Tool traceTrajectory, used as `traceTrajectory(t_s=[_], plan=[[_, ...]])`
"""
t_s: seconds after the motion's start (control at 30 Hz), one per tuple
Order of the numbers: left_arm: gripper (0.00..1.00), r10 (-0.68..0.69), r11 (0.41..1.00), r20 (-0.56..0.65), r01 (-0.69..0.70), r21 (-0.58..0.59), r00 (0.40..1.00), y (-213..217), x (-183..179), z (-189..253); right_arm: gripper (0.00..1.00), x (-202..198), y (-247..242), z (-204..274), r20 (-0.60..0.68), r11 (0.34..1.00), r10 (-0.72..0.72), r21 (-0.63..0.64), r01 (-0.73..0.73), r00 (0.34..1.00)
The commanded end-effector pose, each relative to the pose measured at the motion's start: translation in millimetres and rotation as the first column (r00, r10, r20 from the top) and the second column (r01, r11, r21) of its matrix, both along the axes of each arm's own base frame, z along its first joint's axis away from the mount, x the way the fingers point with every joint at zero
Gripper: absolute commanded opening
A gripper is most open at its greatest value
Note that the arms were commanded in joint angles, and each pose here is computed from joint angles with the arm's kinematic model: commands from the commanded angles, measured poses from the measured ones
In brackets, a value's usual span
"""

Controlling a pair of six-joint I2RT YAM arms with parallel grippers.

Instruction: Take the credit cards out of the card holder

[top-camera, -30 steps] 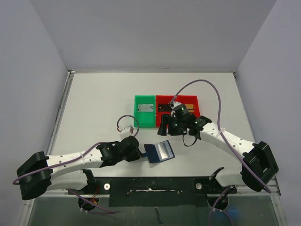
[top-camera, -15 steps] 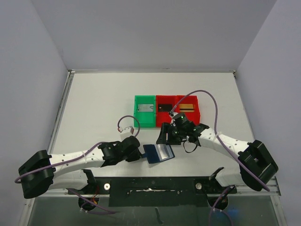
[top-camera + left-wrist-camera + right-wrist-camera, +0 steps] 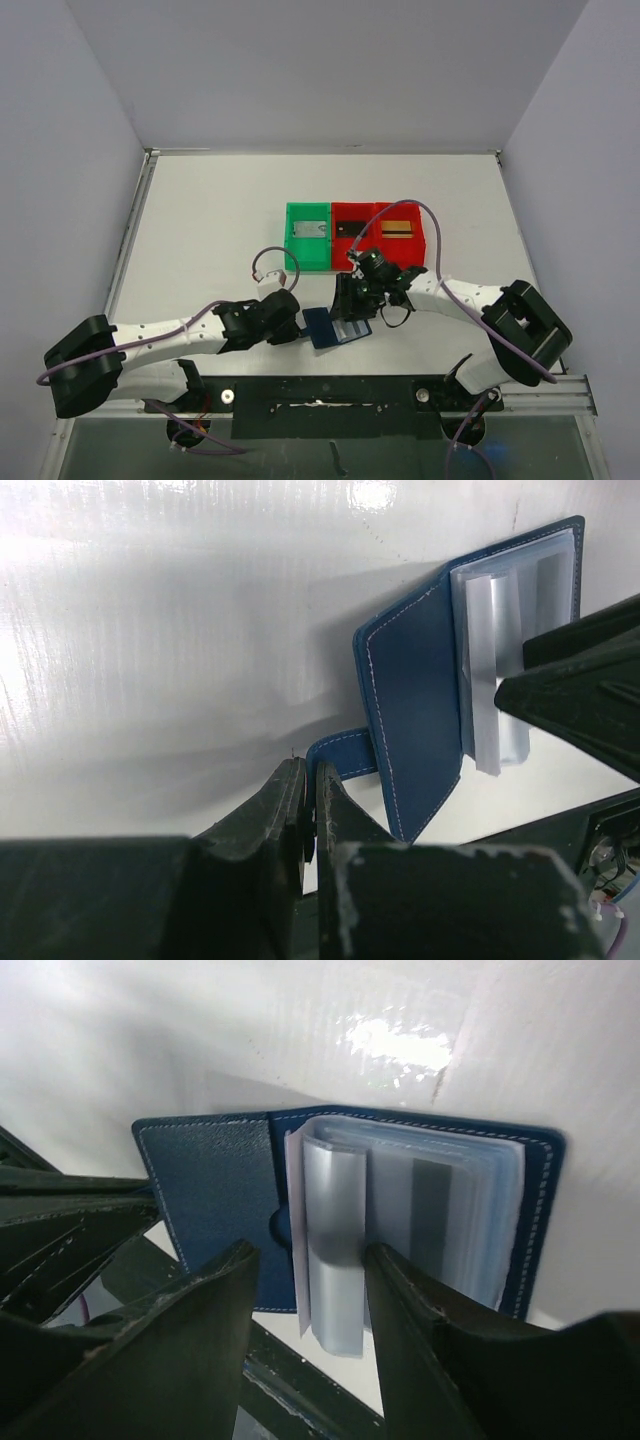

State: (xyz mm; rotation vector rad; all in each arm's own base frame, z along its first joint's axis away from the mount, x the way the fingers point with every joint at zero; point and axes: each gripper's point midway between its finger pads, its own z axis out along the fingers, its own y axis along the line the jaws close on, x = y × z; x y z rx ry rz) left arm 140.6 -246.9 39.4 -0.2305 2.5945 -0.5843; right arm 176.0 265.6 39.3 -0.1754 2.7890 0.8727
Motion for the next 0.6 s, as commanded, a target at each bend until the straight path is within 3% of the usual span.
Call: traceTrajectory(t_s=[0.0, 0.23, 0.47, 0.57], plan=[[0.0, -0.003, 0.999, 0.029, 0.005, -0.05, 1.0, -15.1, 9.4, 15.9, 0.46, -1.1, 26.3, 28.7, 0.046, 0.989, 0.064, 0.13, -0.07, 0.997], [0.0, 0.002, 0.999, 0.03, -0.001, -0.05, 1.0, -16.0, 10.6, 13.4, 0.46, -9.2, 50.8, 57.8, 0.058, 0.944, 0.143, 0.291, -0.154, 0.988], [0.0, 0.059, 0.994, 0.043, -0.054, -0.1, 0.997, -15.1, 14.8, 15.6, 0.48, -14.8, 53.7, 33.4, 0.005, 0.958, 0.158, 0.241, -0.154, 0.987], [0.07, 0.091, 0.983, 0.044, -0.083, -0.162, 0.995, -17.0, 15.4, 18.2, 0.47, -15.6, 51.9, 24.1, -0.014, 0.963, 0.132, 0.237, -0.125, 0.991]])
